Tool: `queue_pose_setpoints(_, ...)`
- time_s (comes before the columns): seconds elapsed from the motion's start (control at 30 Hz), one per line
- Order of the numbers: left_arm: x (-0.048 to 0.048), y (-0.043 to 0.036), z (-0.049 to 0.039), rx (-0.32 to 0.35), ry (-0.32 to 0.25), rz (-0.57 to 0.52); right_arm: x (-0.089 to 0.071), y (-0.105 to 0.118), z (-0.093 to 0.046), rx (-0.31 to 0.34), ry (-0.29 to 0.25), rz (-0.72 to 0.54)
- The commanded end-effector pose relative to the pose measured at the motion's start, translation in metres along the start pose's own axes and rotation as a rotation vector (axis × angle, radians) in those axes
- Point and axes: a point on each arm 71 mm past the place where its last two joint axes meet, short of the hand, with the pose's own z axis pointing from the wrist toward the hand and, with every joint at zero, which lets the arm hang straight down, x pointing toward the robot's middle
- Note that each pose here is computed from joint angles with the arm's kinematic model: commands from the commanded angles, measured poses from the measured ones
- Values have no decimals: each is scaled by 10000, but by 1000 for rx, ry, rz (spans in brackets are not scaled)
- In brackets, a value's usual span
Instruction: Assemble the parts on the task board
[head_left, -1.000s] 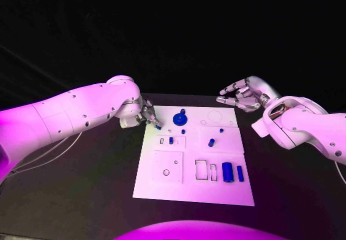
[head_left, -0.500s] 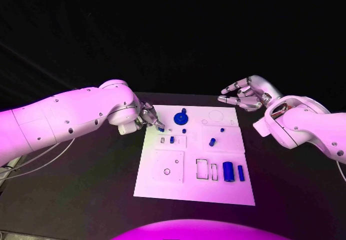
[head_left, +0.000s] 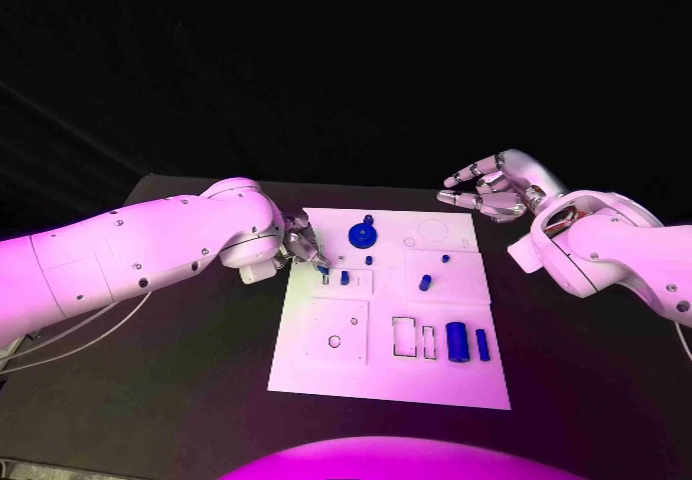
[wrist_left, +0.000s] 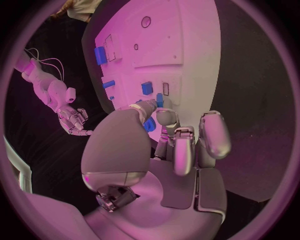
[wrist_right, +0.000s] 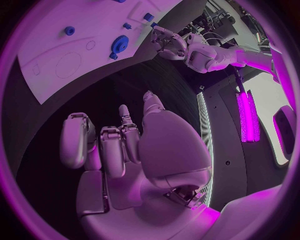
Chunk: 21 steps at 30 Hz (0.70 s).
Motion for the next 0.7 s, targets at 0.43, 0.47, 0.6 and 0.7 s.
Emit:
queue_pose_setpoints(0.43, 105, -36, 20, -7, 3, 111, 15, 7, -6, -9, 13, -3)
queue_pose_setpoints(0.47, 108, -37, 20, -8, 4, 114, 15, 7, -6, -9, 13, -3)
queue_pose_setpoints(0.6, 117, -43, 23, -9, 7, 121, 16, 8, -7, -9, 13, -3)
queue_pose_setpoints(0.7, 121, -48, 26, -10, 9, 124, 16, 8, -7, -9, 14, -2)
